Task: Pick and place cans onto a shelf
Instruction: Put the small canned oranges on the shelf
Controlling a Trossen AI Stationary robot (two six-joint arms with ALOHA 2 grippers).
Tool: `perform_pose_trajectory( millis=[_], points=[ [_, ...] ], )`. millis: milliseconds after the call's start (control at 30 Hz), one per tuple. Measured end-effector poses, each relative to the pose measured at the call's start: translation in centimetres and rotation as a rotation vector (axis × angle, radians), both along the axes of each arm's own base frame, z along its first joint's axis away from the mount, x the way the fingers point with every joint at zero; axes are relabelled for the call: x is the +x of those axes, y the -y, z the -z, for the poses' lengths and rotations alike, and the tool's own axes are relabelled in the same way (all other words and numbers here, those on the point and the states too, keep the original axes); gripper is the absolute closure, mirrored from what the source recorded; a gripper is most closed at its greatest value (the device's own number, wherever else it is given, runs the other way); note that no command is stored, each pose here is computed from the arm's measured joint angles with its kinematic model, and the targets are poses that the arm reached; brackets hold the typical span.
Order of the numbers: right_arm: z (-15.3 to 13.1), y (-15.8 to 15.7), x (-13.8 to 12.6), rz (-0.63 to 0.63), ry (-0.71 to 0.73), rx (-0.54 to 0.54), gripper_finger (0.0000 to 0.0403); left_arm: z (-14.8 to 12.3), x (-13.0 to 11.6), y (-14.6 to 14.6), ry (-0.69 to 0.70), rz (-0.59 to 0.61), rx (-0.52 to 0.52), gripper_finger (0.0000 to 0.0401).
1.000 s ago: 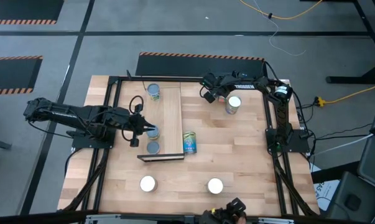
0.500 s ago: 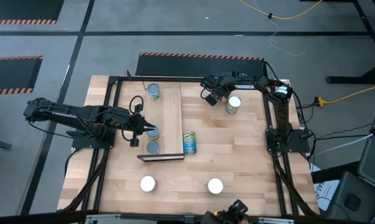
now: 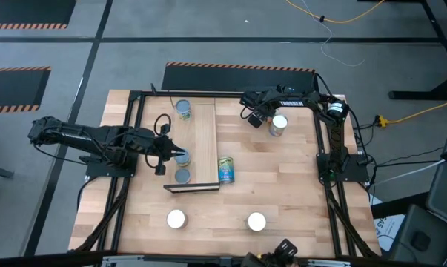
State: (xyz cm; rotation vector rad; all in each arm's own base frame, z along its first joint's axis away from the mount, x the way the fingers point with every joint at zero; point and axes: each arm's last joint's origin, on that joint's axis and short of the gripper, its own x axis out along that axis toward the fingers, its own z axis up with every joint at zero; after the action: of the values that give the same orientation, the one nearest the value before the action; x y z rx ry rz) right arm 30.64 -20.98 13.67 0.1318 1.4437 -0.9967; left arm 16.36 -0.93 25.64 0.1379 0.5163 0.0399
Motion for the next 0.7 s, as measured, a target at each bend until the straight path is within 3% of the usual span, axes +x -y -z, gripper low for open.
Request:
perform_pose_trajectory(
  millis=[700],
  points=[
    [-0.04, 0.08, 0.13, -0.062, -0.021, 0.004, 0.0253, 0.05, -0.03, 0.02, -0.005, -0.002, -0.020, 0.0362]
  ],
)
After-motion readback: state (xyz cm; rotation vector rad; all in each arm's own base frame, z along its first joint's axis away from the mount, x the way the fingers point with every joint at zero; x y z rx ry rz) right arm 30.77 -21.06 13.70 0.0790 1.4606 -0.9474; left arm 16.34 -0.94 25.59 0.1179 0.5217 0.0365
